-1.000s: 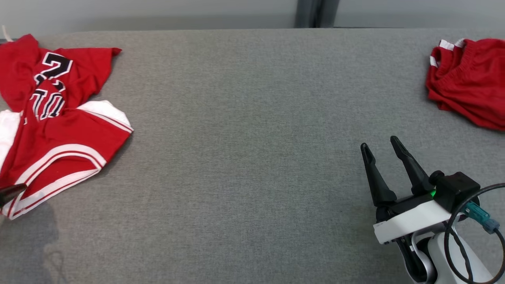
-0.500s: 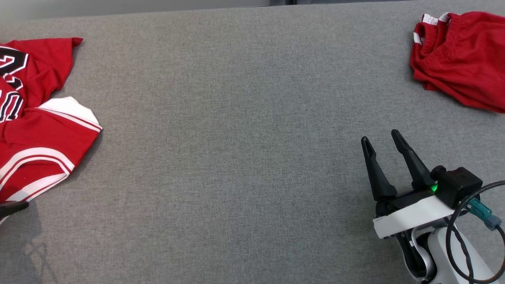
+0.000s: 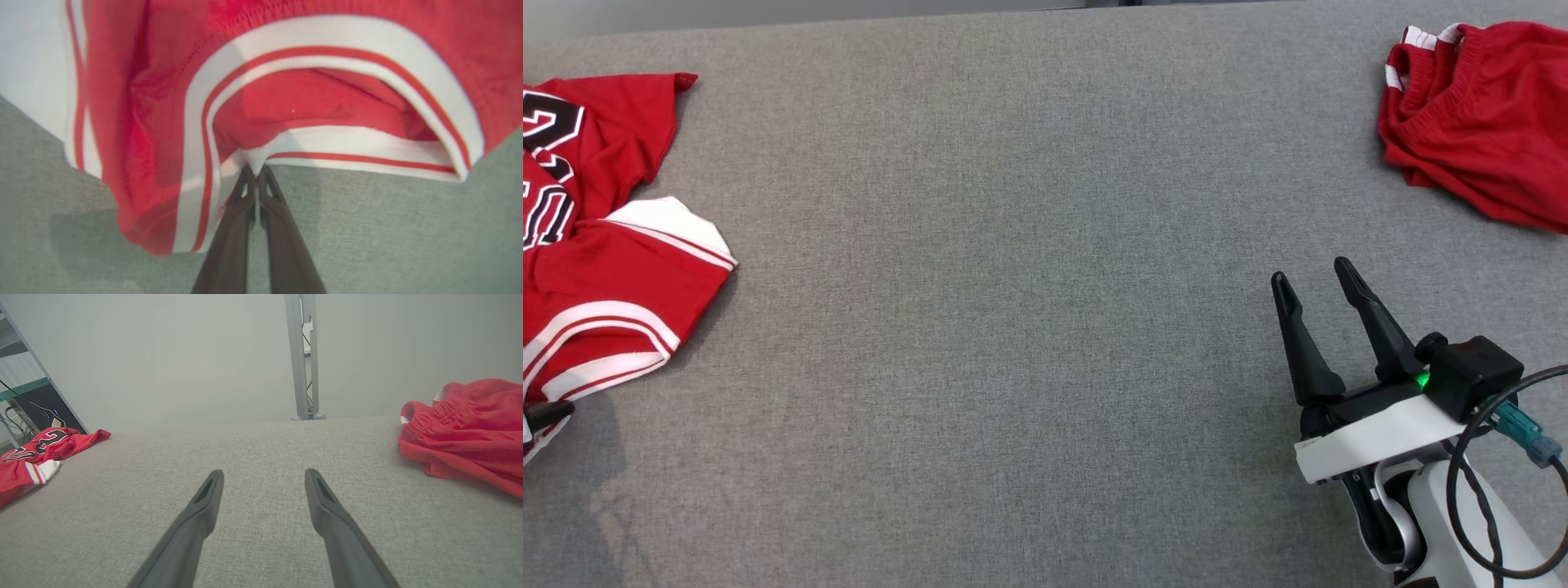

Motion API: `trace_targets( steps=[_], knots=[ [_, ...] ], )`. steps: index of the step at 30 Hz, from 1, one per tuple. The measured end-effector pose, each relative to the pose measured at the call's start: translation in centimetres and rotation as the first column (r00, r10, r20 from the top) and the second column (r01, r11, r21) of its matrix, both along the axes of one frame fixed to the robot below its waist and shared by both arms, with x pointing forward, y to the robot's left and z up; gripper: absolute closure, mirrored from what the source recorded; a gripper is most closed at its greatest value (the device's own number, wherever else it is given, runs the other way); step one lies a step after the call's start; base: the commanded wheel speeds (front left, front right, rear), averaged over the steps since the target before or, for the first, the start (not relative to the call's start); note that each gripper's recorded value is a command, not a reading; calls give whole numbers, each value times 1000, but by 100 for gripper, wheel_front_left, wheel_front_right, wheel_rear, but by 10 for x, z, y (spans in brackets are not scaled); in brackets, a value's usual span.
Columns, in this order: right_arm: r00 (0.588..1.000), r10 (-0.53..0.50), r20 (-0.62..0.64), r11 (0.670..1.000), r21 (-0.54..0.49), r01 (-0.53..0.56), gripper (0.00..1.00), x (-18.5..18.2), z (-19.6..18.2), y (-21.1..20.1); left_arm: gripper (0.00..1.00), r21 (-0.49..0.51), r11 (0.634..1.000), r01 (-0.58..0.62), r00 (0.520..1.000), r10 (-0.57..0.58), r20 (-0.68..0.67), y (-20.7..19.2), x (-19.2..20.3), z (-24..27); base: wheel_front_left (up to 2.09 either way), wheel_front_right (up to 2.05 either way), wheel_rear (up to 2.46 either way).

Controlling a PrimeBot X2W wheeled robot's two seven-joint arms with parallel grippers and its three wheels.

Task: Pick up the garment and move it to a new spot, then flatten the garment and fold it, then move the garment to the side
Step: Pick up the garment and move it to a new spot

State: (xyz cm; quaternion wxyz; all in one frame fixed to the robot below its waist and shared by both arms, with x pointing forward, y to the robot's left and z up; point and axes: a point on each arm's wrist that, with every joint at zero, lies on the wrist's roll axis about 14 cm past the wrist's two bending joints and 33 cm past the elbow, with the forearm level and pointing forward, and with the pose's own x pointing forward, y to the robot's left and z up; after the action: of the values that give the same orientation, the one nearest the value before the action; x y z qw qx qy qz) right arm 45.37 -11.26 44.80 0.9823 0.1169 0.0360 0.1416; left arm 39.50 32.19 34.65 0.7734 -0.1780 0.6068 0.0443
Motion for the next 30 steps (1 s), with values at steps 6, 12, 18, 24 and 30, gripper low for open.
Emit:
trace_targets(
  steps=[6, 12, 18, 24, 30],
  knots=[
    [1000, -4, 13, 1000, 3, 4, 0, -2, 7, 0, 100, -3, 999, 45, 998, -45, 49, -9, 8, 13, 0, 0, 0],
    [999, -16, 34, 1000, 12, 16, 0, -11, 19, -3, 100, 26, 988, 152, 978, -154, 138, -23, 20, 45, 0, 0, 0],
    [997, -31, 64, 999, 29, 29, 0, -24, 36, -6, 100, 12, 964, 267, 934, -262, 243, -56, 28, 81, 0, 0, 0],
    [993, -81, 89, 996, 37, 78, 0, -39, 49, -22, 100, 45, 916, 399, 869, -393, 301, -89, 33, 107, 0, 0, 0],
    [980, -167, 106, 986, 37, 164, 0, -55, 57, -52, 100, 32, 838, 544, 784, -522, 336, -146, 38, 118, 0, 0, 0]
  ],
)
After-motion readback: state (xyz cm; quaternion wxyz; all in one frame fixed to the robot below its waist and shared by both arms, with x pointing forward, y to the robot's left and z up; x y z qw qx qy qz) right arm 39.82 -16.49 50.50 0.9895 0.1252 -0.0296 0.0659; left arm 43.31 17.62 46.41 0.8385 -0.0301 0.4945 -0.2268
